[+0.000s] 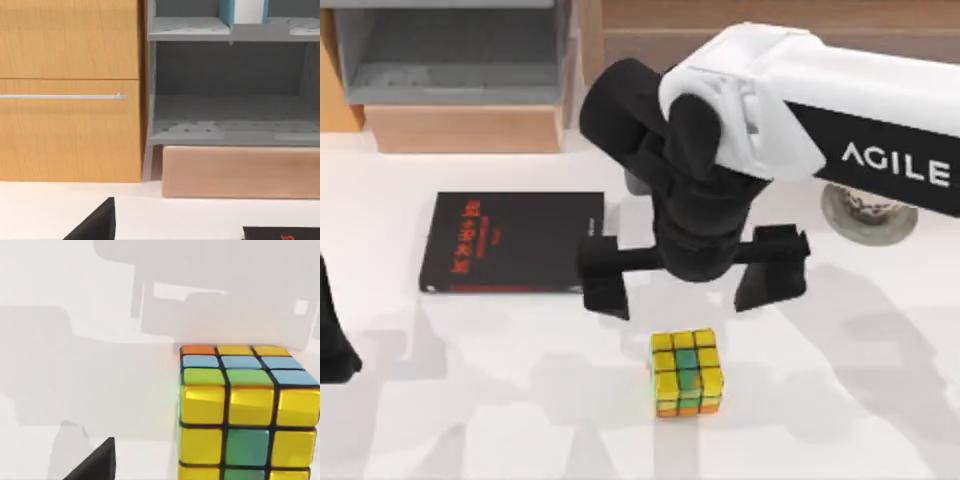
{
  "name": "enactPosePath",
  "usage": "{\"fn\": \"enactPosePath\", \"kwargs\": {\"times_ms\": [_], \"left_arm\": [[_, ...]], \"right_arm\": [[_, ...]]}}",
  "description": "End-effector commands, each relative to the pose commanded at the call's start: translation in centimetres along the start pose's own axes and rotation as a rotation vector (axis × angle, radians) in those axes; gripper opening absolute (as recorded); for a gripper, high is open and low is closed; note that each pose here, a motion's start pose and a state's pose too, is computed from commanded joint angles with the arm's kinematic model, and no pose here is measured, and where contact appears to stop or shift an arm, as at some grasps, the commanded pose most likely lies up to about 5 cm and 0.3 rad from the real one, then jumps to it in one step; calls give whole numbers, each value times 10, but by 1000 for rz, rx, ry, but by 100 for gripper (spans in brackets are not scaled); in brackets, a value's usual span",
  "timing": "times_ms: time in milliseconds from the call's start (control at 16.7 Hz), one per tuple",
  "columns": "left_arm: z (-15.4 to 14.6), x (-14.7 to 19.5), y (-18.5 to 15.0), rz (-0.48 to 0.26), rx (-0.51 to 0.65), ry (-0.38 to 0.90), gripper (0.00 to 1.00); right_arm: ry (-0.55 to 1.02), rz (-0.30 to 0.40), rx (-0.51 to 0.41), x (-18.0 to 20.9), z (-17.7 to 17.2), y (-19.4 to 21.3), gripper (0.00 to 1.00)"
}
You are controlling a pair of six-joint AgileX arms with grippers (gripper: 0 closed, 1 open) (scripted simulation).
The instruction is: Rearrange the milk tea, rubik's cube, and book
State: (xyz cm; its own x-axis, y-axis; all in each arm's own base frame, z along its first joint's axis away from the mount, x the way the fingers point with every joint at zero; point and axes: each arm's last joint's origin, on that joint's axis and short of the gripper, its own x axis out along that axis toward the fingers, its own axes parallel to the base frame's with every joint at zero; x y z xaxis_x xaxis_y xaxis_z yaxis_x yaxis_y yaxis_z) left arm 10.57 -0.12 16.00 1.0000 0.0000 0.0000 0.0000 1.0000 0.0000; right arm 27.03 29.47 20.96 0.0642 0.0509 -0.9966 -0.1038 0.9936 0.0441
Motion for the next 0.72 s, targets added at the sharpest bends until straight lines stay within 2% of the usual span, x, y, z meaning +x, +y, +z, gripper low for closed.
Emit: {"fn": "enactPosePath", "kwargs": {"times_ms": [180,540,720], "left_arm": [[0,0,0,0,0,0,100],[0,0,0,0,0,0,100],[0,0,0,0,0,0,100]], "right_arm": [[68,-44,7,4,-12,2,100],[64,-42,10,3,-11,1,100],[69,-45,7,20,-12,1,100]]}}
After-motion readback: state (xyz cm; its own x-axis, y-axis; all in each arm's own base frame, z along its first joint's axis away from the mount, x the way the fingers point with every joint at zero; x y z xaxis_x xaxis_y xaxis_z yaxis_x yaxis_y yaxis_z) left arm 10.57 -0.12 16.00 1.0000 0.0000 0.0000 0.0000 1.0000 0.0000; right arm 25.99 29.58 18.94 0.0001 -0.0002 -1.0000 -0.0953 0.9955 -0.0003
